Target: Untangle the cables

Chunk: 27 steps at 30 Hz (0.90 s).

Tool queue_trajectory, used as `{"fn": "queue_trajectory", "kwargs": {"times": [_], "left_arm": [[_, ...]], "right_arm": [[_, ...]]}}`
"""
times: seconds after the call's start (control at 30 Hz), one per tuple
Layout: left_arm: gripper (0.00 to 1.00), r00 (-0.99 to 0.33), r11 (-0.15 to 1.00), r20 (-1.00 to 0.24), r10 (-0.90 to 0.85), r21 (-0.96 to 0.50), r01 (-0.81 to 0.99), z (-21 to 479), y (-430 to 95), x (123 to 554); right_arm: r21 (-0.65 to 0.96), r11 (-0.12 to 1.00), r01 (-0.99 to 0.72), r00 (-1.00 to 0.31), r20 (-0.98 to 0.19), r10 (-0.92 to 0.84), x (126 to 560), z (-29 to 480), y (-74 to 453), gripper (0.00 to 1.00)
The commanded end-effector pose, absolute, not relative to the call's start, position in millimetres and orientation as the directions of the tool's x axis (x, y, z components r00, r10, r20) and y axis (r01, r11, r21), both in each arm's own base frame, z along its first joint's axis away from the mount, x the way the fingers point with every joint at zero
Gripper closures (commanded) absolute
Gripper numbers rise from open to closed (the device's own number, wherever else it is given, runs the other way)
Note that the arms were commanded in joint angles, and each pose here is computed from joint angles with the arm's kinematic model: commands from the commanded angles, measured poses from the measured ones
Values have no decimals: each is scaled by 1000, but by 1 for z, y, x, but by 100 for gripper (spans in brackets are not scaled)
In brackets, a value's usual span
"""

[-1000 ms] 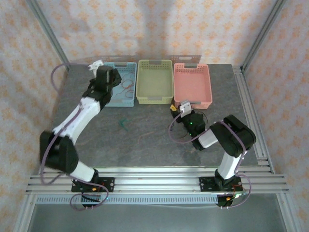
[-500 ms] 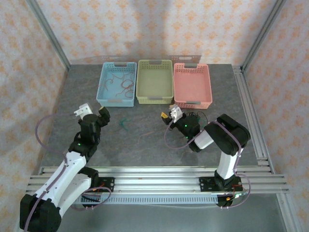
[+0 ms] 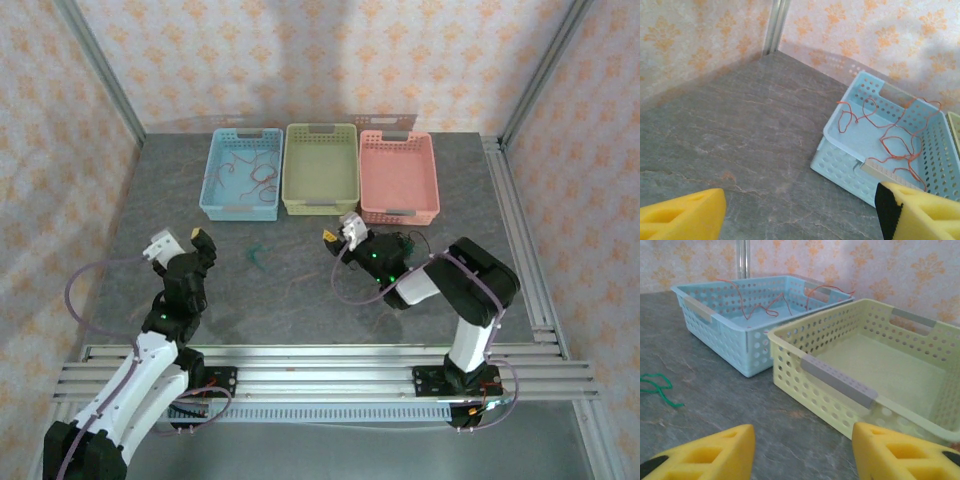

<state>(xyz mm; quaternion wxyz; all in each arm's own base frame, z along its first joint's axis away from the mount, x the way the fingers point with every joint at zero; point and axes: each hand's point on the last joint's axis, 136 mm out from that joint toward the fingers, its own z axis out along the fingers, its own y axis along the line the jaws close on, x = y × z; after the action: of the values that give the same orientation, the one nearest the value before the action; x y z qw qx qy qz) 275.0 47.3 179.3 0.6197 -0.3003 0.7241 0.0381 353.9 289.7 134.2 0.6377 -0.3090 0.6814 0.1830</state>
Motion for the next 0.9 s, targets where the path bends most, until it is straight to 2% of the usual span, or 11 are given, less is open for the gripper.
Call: {"fn": "queue_trajectory", "kwargs": {"times": [0.0,0.1,0.3,0.47,0.57,0.73,0.87], "left_arm": [[21,3,765,-918,-397,-333,-551,179,63,265],[20,12,752,-917,-399,-335,-567,178,66,262],[16,18,743,-915,-403,-339,-578,178,68,260],[14,22,737,-914,-406,-342,-583,177,69,259],[13,21,738,-913,-407,-342,-581,177,69,260],[12,23,733,-912,-410,-344,-586,177,70,259],[12,23,731,-912,-410,-343,-589,177,70,259]], "right_arm": [[-53,759,-649,-103,-982,-157,351,147,304,44],[10,738,-675,-168,-976,-140,345,147,325,45],[43,666,-745,-290,-919,-266,326,129,391,44],[32,614,-789,-355,-838,-413,316,100,442,36],[-2,609,-793,-372,-790,-488,318,79,462,33],[-27,666,-746,-422,-755,-503,336,57,473,32],[-15,652,-758,-446,-717,-536,336,36,483,31]]}}
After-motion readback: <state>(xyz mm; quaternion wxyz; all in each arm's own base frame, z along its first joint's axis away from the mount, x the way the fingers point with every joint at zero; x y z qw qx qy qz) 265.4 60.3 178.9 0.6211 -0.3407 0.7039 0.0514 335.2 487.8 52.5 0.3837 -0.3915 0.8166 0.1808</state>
